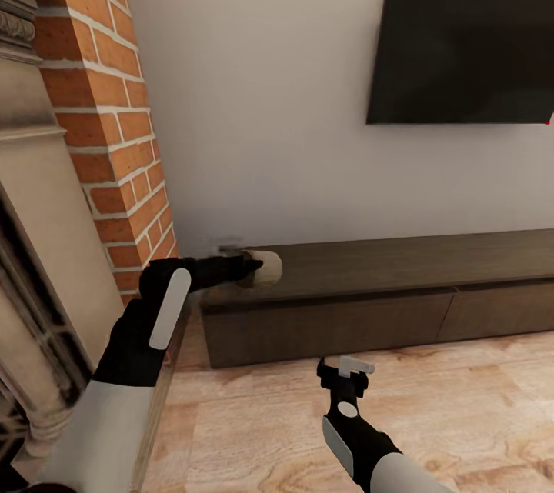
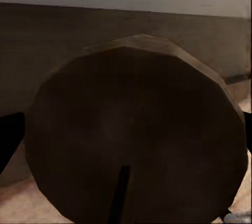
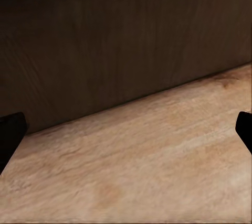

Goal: Place each of the two pumpkins and all three candles from the living room inside a cabinet in the living room (use any cabinet), then make sure every cabinet is closed, and position the cauldron so it is next to a table in the living room.

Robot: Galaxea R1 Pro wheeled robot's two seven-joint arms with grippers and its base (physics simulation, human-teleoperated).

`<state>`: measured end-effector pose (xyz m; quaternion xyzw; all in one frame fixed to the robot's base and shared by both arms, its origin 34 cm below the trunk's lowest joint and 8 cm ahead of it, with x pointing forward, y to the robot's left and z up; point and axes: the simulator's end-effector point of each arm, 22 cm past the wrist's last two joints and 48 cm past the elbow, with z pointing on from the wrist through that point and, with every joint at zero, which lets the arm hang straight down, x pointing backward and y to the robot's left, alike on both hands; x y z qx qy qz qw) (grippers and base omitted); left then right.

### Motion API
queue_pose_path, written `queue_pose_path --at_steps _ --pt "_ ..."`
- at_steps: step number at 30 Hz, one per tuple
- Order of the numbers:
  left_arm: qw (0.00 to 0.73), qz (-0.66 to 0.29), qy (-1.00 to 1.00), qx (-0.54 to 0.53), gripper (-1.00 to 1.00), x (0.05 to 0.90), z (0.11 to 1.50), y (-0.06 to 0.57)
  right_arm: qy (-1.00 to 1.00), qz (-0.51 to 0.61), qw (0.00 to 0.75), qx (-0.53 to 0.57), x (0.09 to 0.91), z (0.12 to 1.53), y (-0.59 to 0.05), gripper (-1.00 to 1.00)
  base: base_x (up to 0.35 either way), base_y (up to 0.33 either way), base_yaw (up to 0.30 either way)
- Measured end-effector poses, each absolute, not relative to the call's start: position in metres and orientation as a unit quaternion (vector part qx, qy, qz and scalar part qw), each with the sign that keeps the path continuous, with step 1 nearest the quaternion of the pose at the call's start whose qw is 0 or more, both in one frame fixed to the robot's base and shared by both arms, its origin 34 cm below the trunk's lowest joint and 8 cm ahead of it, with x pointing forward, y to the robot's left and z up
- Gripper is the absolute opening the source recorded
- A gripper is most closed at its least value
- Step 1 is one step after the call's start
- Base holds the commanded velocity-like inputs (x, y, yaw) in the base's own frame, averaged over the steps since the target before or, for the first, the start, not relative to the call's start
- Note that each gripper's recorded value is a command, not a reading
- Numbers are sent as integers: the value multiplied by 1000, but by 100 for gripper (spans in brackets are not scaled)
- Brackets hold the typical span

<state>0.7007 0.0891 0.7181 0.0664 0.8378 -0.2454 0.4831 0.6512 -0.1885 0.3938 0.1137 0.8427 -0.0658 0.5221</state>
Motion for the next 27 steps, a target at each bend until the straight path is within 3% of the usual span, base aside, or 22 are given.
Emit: queue_pose_path --at_steps 5,8,14,18,23,27 --pt "506 -318 798 82 -100 727 818 50 847 -47 516 119 649 388 -183 100 0 0 0" --pt "470 -409 779 74 -100 745 873 32 851 -15 509 130 648 383 -174 100 0 0 0" --pt "436 -491 752 49 -100 754 886 80 860 38 453 232 637 363 -170 100 0 0 0" --pt "438 -517 733 57 -100 750 894 104 858 106 409 292 637 361 -150 100 0 0 0" --pt "427 -518 736 85 -100 742 888 92 826 234 432 278 658 394 -104 100 0 0 0" --pt "414 -551 714 125 -100 722 896 74 811 252 441 290 663 402 -105 100 0 0 0"
